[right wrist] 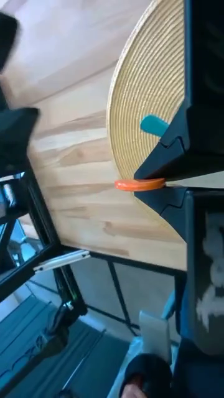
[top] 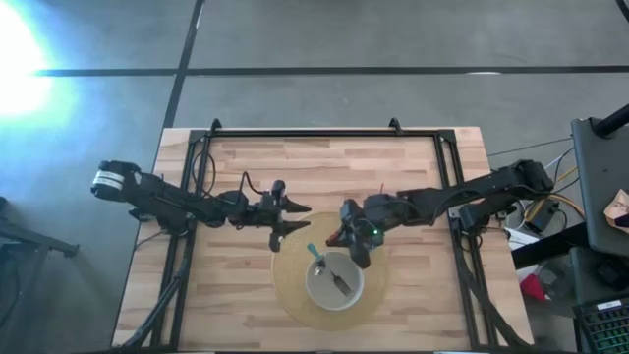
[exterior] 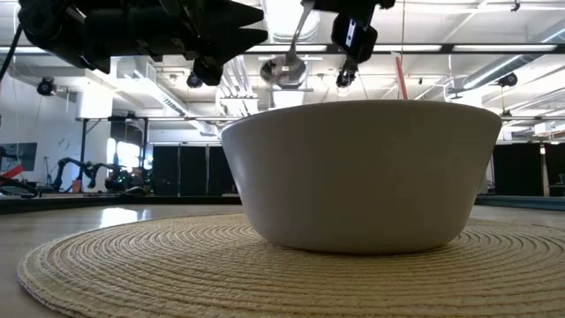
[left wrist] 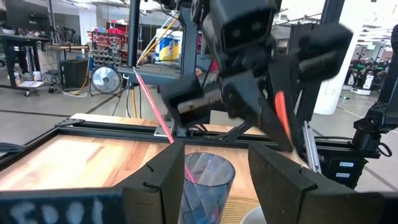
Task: Pick & Place Utensil
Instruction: Put the orange spoon into the white bowl on the brown mat, then return to Home Position
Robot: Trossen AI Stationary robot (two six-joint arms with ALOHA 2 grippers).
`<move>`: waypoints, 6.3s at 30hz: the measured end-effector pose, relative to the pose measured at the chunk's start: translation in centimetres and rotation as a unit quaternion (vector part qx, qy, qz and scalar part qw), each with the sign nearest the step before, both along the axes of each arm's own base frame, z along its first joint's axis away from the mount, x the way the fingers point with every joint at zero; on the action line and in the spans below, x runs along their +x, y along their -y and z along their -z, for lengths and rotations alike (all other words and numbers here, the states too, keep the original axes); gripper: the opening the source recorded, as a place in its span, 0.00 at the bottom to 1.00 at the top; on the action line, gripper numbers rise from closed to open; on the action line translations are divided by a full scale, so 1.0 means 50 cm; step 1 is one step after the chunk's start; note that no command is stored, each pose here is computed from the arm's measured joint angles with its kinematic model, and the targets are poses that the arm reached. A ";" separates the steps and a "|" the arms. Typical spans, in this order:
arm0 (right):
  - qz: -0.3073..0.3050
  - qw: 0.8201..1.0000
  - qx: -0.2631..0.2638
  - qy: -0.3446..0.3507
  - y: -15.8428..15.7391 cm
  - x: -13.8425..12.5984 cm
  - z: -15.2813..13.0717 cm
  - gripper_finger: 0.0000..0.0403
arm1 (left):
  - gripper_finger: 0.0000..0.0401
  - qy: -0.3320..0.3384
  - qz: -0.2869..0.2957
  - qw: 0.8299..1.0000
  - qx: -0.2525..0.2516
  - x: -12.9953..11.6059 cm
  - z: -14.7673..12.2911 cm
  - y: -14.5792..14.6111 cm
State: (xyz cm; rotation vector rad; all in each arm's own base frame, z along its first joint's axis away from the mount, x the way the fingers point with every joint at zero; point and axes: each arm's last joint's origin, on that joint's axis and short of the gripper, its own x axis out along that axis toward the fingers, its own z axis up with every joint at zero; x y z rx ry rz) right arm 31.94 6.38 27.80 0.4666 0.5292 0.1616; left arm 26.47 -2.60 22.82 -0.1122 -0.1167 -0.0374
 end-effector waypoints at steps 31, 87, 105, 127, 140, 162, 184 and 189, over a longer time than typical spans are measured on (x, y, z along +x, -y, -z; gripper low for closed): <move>-0.023 0.994 -0.010 -0.102 -0.021 0.054 0.106 0.02 | 0.42 -0.047 -0.010 0.999 0.003 -0.031 -0.018 -0.004; 0.018 0.983 -0.091 -0.158 -0.012 0.059 0.165 0.31 | 0.42 -0.050 -0.010 0.999 0.003 -0.031 -0.016 -0.004; 0.017 0.981 -0.092 -0.172 -0.014 0.066 0.135 0.45 | 0.42 -0.050 -0.010 0.999 0.003 -0.031 -0.016 -0.004; -0.005 0.978 -0.115 -0.174 -0.018 0.061 0.055 0.41 | 0.42 -0.050 -0.010 0.999 0.002 -0.031 -0.016 -0.004; -0.090 0.972 -0.187 -0.108 -0.045 0.017 -0.057 0.34 | 0.42 -0.048 -0.008 0.999 -0.003 -0.049 -0.034 -0.006; -0.068 0.973 -0.209 0.067 -0.009 -0.206 -0.238 0.17 | 0.15 -0.058 -0.012 0.997 0.042 -0.212 -0.116 -0.024; 0.087 0.953 -0.251 0.148 0.042 -0.346 -0.109 0.02 | 0.00 -0.092 -0.016 0.994 0.054 -0.318 -0.072 -0.035; 0.091 0.948 -0.252 0.174 0.050 -0.367 -0.082 0.02 | 0.00 -0.086 -0.016 0.995 0.054 -0.315 -0.035 -0.035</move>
